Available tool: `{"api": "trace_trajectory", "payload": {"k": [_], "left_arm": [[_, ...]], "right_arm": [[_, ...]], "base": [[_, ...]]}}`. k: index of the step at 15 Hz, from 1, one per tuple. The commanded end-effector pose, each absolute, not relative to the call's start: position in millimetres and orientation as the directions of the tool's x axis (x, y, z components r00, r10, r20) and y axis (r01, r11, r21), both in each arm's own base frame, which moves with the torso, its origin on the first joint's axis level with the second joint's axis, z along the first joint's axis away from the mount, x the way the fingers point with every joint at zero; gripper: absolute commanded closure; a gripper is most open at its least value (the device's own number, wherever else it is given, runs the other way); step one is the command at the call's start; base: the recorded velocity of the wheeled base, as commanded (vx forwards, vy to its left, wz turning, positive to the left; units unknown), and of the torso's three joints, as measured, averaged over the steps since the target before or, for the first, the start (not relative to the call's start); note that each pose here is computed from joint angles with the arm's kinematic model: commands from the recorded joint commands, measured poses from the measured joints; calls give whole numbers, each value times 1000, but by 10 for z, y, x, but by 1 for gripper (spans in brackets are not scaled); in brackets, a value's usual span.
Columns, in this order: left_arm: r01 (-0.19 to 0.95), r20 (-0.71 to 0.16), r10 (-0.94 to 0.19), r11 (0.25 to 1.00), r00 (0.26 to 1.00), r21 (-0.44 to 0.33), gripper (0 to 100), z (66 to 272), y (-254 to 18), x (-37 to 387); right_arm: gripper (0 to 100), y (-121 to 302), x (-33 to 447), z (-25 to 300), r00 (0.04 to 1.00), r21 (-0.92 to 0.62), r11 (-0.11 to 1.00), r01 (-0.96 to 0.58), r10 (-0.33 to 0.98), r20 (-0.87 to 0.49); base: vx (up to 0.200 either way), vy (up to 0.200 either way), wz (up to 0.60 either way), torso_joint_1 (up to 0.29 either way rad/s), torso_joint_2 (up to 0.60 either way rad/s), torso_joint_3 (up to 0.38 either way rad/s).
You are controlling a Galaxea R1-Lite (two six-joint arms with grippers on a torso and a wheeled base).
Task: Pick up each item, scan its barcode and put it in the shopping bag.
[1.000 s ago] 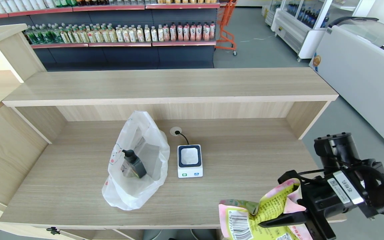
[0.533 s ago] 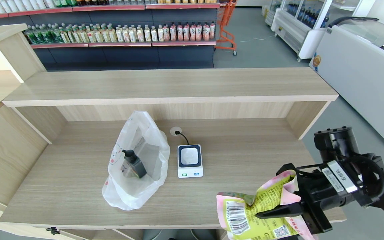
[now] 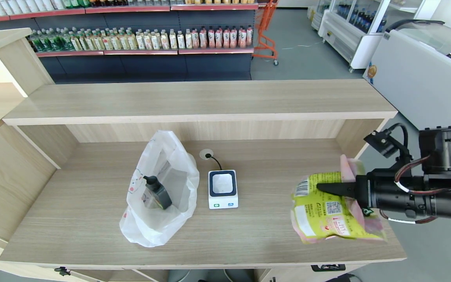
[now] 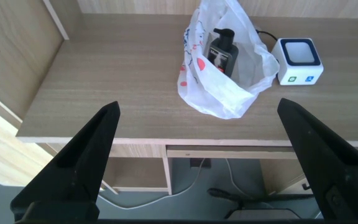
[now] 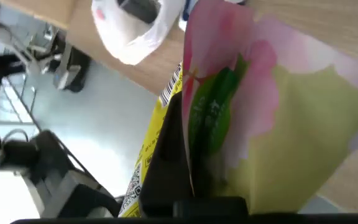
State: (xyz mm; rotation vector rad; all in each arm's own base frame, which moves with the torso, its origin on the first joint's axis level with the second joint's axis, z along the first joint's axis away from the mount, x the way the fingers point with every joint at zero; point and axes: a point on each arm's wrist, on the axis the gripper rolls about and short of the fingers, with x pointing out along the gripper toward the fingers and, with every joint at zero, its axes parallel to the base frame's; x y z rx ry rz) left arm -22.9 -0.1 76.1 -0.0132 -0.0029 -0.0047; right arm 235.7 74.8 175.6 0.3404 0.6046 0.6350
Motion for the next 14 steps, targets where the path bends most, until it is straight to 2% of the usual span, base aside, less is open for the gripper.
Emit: {"api": "trace_trajectory", "payload": {"k": [1, 2, 3, 4, 6, 8, 14], "left_arm": [[5, 5, -5, 1000, 1000, -14, 0, 762, -1, -229], [5, 3, -5, 1000, 1000, -12, 0, 761, -1, -229], [5, 3, -5, 1000, 1000, -14, 0, 761, -1, -229], [5, 3, -5, 1000, 1000, -14, 0, 761, -1, -229], [5, 3, -5, 1000, 1000, -14, 0, 761, -1, -229], [5, 3, -5, 1000, 1000, -14, 0, 761, -1, -229], [5, 3, -5, 1000, 1000, -14, 0, 761, -1, -229]], "right_arm": [[100, 898, 2238, 2150, 700, 572, 803, -168, 506, -505], [100, 926, 2282, 2306, 694, 637, 770, 6, 456, -557], [100, 1000, 2406, 2445, 693, 710, 680, 180, 425, -583], [100, 1043, 2546, 2555, 689, 744, 599, 297, 405, -601], [100, 1002, 2735, 2519, 640, 708, 538, 458, 353, -683], [100, 1018, 2796, 2469, 625, 703, 484, 521, 345, -700], [100, 1017, 2773, 2505, 629, 713, 476, 514, 356, -691]], "base": [[0, 0, 0, 0, 0, 0], [0, 0, 0, 0, 0, 0], [0, 0, 0, 0, 0, 0], [0, 0, 0, 0, 0, 0], [0, 0, 0, 0, 0, 0], [0, 0, 0, 0, 0, 0], [0, 0, 0, 0, 0, 0]]}}
